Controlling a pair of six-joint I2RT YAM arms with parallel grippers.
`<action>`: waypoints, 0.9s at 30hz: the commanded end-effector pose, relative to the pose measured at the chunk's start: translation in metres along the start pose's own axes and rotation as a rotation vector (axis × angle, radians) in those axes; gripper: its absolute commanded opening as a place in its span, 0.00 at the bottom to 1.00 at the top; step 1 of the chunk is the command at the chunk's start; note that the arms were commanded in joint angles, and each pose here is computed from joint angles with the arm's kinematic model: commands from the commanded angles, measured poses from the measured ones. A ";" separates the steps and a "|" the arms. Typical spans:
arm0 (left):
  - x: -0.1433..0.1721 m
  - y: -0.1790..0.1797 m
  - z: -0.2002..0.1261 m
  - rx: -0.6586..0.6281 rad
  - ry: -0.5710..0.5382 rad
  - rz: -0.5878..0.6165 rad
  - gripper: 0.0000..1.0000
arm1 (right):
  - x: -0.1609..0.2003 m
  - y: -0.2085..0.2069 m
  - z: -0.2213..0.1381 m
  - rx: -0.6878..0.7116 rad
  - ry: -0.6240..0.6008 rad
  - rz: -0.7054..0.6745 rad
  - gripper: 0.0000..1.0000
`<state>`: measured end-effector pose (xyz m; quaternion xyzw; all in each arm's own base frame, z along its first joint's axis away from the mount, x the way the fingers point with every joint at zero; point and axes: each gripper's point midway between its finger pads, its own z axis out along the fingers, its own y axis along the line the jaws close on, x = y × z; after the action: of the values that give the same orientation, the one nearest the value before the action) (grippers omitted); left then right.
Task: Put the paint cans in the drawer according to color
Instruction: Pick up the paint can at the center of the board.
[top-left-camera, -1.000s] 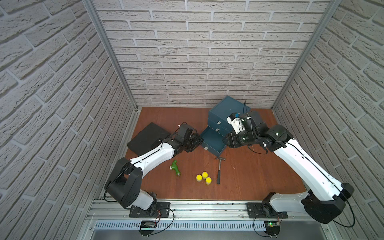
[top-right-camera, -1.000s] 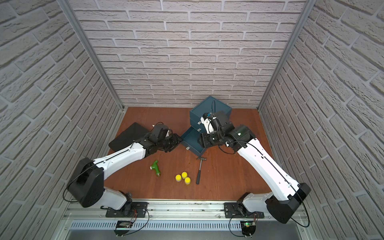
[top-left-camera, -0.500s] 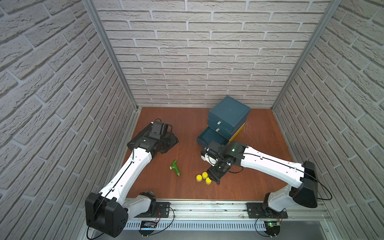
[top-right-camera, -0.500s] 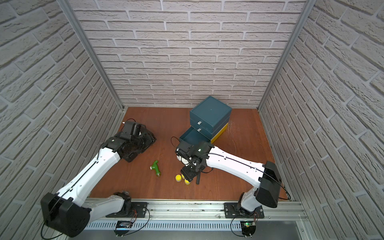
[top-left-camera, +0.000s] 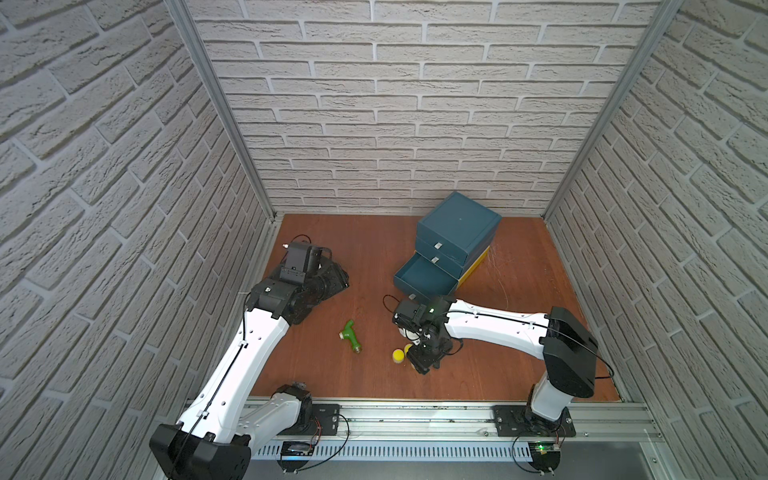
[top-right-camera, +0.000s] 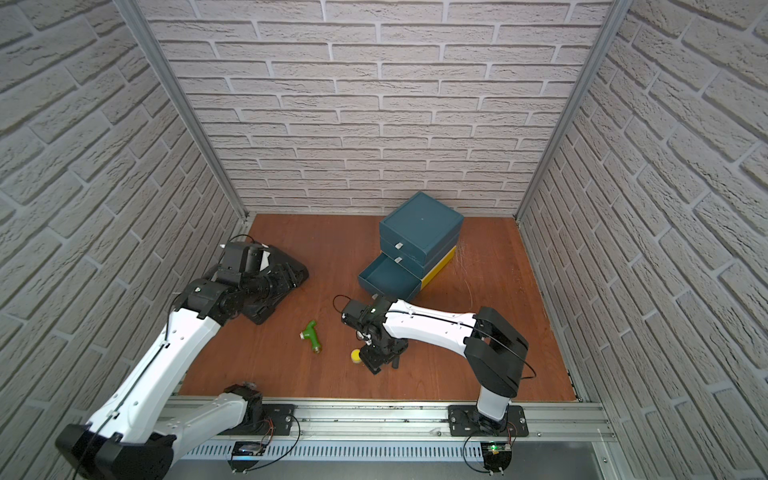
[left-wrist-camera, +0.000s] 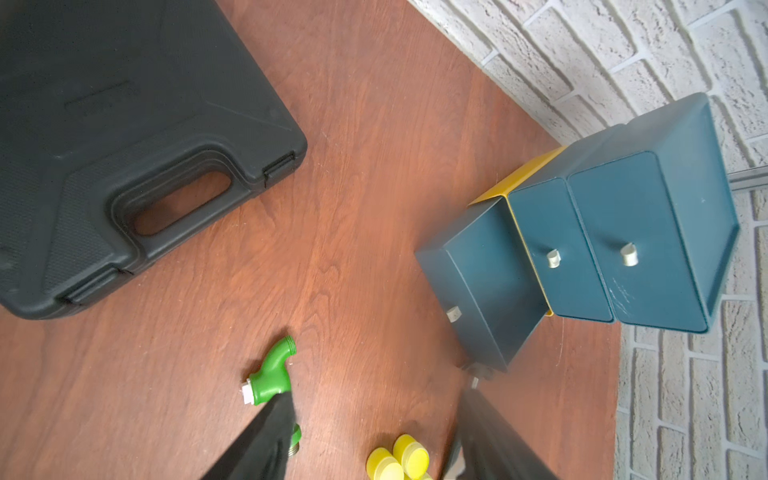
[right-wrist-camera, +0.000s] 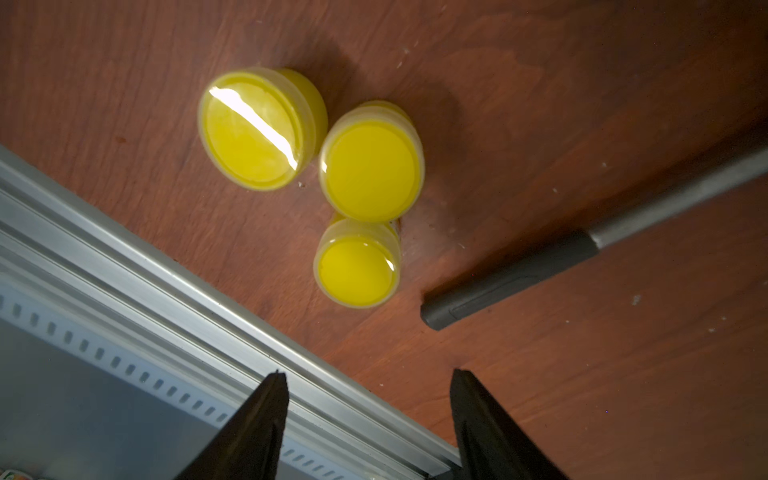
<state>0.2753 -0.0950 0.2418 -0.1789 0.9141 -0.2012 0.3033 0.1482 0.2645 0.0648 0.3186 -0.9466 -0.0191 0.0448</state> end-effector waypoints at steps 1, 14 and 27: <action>-0.005 0.000 -0.014 0.003 -0.022 0.039 0.68 | -0.013 0.008 0.005 -0.004 -0.034 0.008 0.68; -0.008 -0.005 -0.026 0.031 -0.042 0.041 0.68 | -0.033 0.005 0.031 0.046 -0.040 0.022 0.58; -0.011 -0.009 -0.026 0.043 -0.049 0.043 0.68 | -0.032 -0.001 0.030 0.080 -0.041 0.022 0.32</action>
<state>0.2663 -0.0905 0.2563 -0.1638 0.9128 -0.2012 0.3154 0.1675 0.2794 0.0237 0.3124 -0.9494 0.0129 0.0295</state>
